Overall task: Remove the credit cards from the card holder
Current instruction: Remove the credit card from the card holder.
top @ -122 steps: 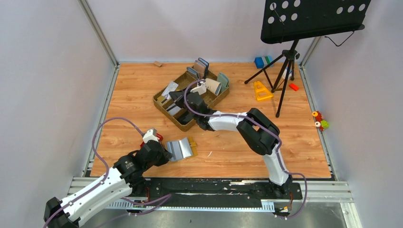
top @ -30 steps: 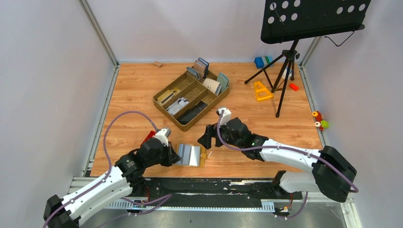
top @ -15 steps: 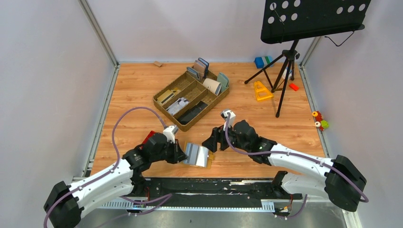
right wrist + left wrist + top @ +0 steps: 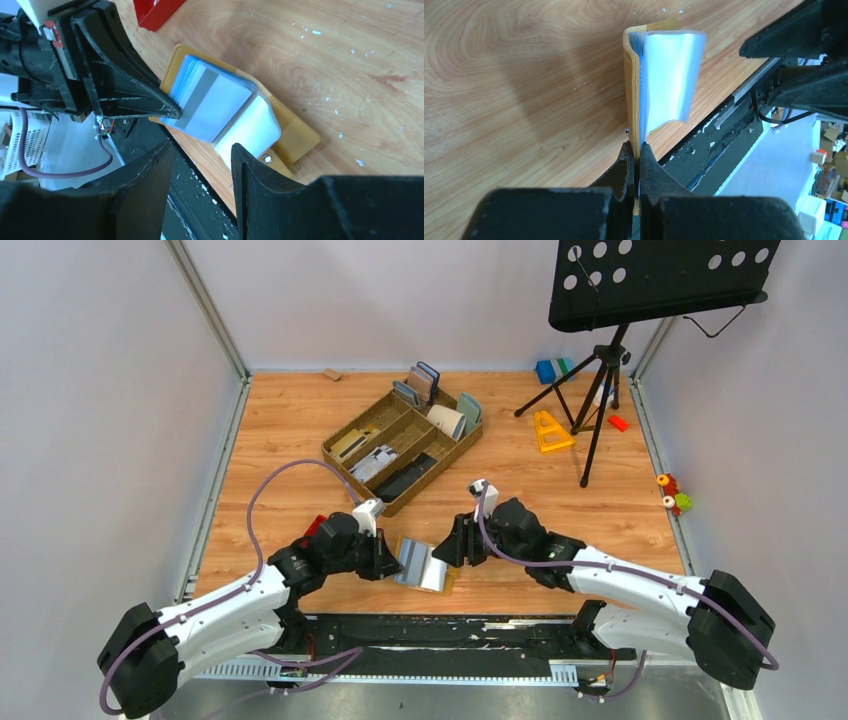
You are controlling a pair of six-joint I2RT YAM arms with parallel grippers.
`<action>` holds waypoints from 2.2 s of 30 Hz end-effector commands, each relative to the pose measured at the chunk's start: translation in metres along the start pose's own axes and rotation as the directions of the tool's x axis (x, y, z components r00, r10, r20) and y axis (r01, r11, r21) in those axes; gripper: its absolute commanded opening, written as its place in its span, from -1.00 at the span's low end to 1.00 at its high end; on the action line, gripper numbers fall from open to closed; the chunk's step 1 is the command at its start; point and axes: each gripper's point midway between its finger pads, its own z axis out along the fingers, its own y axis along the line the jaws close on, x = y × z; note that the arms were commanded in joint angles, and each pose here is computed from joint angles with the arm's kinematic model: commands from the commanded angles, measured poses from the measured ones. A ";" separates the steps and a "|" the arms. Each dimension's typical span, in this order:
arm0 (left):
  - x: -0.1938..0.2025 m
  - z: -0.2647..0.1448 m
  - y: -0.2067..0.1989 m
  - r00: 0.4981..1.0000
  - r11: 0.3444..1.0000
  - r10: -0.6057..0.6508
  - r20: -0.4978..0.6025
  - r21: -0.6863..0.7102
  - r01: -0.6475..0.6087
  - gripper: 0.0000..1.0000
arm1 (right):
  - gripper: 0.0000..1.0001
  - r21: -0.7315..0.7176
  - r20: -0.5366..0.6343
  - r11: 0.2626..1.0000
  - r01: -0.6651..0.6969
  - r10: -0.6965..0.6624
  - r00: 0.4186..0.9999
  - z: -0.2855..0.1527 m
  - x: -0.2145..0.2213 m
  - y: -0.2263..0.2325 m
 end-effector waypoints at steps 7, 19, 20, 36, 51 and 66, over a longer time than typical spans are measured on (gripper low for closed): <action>-0.018 0.006 -0.008 0.998 1.000 -0.028 0.047 0.004 0.028 -1.00 | -0.41 -0.061 -0.102 0.994 -0.088 0.081 0.991 0.026 0.029 0.018; -0.016 0.003 -0.013 1.000 1.000 -0.007 0.021 0.022 0.006 -0.78 | -0.93 0.126 -0.175 0.980 -0.154 0.175 0.969 0.056 0.063 -0.026; -0.016 0.003 -0.015 1.000 1.000 -0.003 0.021 0.029 0.003 -0.71 | -0.97 0.133 -0.183 0.979 -0.154 0.177 0.967 0.057 0.066 -0.028; -0.022 0.011 -0.029 0.999 0.994 -0.007 0.036 0.112 0.003 -0.59 | -1.00 0.137 -0.225 0.976 -0.168 0.196 0.954 0.064 0.082 -0.035; -0.014 0.019 -0.033 0.999 0.986 -0.042 -0.001 0.159 0.041 -0.75 | -1.00 0.131 -0.224 0.977 -0.170 0.196 0.955 0.060 0.087 -0.039; -0.010 0.024 -0.039 0.997 0.974 -0.072 -0.023 0.213 0.075 -1.00 | -1.00 0.162 -0.222 0.970 -0.179 0.213 0.951 0.053 0.100 -0.054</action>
